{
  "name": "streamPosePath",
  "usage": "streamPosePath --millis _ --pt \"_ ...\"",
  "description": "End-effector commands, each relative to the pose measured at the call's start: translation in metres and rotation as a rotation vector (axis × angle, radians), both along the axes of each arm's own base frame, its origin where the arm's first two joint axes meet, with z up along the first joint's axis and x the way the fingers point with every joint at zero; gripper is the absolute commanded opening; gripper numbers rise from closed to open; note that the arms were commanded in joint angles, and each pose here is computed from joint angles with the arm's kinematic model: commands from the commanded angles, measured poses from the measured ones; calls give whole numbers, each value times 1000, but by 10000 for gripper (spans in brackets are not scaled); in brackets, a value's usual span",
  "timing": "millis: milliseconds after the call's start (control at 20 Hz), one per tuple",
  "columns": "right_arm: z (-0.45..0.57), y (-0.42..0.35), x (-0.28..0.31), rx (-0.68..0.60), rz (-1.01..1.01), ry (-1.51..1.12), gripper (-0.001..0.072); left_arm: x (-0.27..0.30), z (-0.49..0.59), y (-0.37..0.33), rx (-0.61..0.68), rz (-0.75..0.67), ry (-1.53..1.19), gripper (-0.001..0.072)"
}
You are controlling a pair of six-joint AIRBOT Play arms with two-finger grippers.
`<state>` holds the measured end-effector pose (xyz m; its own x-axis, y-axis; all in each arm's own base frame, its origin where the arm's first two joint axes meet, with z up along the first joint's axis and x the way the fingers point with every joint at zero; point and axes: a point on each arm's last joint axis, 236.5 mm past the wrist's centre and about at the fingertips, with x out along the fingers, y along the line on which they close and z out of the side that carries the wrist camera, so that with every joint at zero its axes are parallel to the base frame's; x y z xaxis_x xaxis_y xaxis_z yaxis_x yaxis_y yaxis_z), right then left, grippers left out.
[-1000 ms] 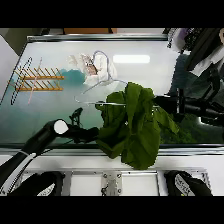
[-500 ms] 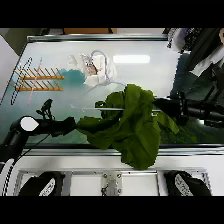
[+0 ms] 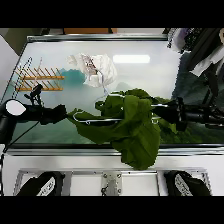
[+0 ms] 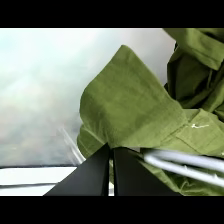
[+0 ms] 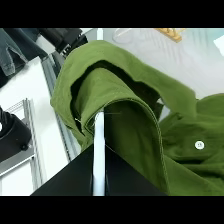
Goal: Fold the clothes and pants, and hang the long-sleeved shirts on hangers.
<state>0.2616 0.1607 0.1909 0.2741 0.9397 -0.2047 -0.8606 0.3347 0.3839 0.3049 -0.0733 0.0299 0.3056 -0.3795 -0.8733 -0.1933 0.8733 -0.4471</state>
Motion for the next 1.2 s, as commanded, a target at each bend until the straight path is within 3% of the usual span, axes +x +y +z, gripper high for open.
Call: streamPosePath --millis 0,250,550,750,1150 --pt "-5 -4 9 -25 -41 3 8 7 20 5 41 -55 -19 16" --pt "-3 -3 11 -15 -51 -4 7 13 81 -7 47 -141 -108 16" --pt "3 21 -13 0 89 -55 6 24 181 -60 53 -310 -349 16" --pt "35 27 -12 146 91 -173 6 28 215 -80 59 -394 -360 16" --pt "47 25 -9 231 65 -261 6 36 279 -121 16 -451 -485 16"
